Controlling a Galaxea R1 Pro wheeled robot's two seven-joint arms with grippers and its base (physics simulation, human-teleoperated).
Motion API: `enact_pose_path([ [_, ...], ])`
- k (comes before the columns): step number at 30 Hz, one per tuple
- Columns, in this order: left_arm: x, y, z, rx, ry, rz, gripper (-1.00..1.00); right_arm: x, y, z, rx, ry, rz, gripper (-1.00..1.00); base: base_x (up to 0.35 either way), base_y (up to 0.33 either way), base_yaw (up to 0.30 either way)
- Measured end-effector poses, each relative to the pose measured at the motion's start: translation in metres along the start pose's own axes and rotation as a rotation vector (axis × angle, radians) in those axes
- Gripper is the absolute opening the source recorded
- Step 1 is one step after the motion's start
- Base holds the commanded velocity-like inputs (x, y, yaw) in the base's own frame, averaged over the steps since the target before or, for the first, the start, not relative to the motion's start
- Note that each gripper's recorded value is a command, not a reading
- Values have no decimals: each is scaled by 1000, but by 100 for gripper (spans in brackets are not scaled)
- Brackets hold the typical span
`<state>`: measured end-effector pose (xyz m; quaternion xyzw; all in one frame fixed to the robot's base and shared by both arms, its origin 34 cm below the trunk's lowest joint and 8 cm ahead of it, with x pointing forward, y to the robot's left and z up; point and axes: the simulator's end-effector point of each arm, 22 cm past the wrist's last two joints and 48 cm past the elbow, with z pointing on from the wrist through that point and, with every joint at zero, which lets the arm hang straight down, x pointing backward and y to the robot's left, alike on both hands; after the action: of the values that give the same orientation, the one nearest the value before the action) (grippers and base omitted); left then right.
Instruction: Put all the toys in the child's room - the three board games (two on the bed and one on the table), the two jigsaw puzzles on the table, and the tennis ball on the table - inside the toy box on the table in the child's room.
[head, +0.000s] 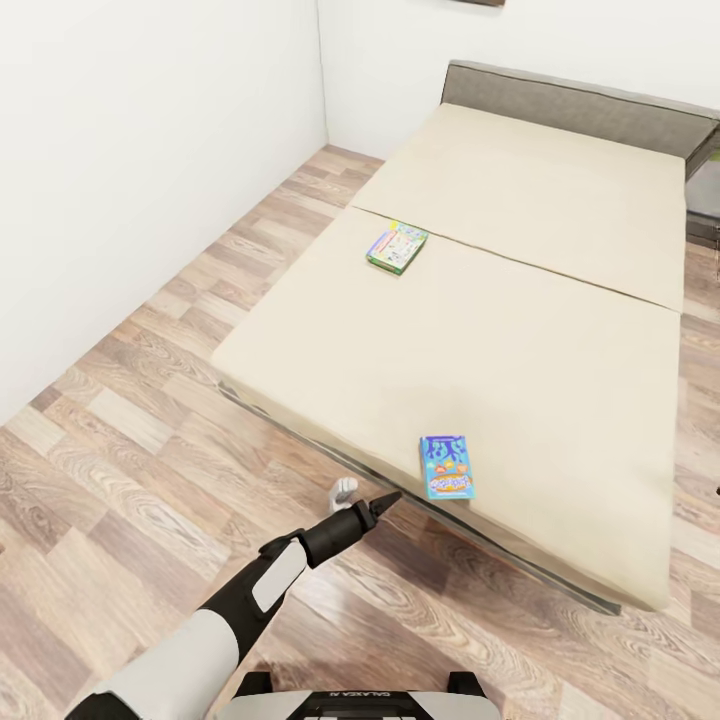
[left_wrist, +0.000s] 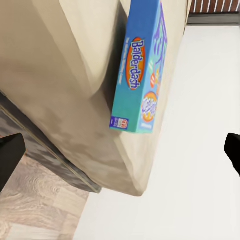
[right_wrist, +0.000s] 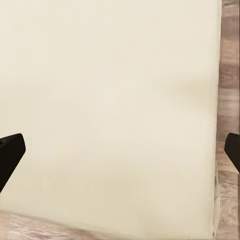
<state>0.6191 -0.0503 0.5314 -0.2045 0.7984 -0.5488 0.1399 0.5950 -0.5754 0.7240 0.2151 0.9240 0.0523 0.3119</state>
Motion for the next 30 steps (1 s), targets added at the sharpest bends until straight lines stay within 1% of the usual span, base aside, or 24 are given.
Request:
enact_pose_path([
  [21,-2,-1,1,2,-2,3,100,0,0,0,0,0,0,100,0,0,-252],
  [30,-2,-1,1,2,-2,3,100,0,0,0,0,0,0,100,0,0,-106],
])
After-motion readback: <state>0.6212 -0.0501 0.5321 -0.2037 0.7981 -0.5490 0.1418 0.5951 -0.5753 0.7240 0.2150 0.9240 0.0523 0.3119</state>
